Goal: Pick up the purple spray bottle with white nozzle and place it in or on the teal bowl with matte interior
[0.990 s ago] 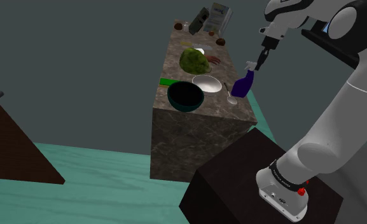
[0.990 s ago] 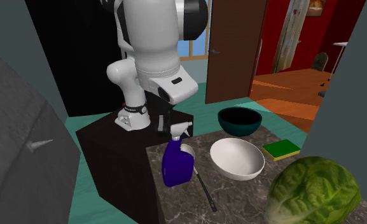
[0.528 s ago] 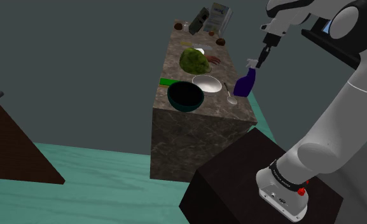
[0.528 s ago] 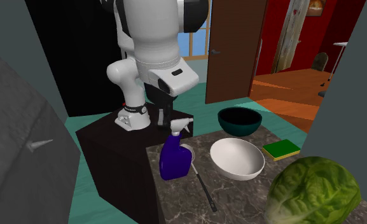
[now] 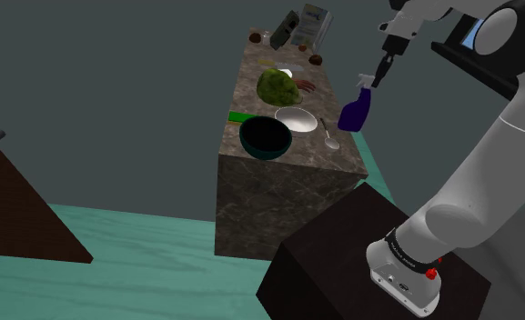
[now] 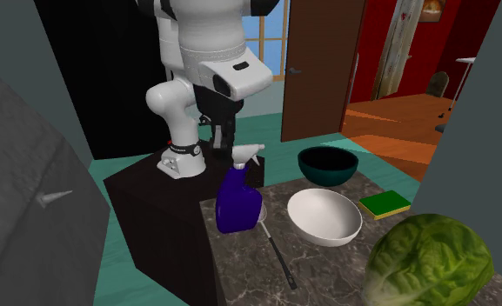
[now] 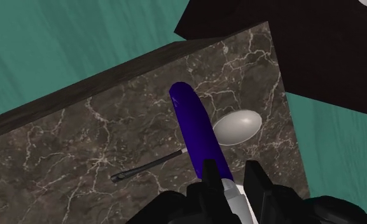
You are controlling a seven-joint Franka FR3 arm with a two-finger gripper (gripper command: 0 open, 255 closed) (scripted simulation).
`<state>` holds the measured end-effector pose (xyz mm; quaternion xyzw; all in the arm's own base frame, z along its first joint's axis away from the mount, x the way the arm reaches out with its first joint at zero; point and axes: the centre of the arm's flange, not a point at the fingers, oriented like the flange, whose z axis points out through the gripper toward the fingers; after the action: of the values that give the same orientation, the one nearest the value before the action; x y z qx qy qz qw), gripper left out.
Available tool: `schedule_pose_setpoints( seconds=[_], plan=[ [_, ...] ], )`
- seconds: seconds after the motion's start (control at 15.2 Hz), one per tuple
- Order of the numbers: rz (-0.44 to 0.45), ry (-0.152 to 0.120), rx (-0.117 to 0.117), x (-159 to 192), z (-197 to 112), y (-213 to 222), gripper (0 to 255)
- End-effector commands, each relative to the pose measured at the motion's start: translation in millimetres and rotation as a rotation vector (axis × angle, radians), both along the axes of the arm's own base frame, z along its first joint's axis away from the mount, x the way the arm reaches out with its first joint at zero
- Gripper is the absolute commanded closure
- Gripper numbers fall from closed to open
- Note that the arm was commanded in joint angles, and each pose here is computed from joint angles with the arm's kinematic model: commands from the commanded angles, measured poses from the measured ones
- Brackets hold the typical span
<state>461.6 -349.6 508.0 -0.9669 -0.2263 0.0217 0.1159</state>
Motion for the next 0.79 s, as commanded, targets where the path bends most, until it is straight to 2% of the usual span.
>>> schedule_pose_setpoints(
  seconds=[0.0,0.73],
  plan=[
    [0.000,0.000,0.000,0,11,0,255],
    [0.000,0.000,0.000,0,69,0,255]
  ],
)
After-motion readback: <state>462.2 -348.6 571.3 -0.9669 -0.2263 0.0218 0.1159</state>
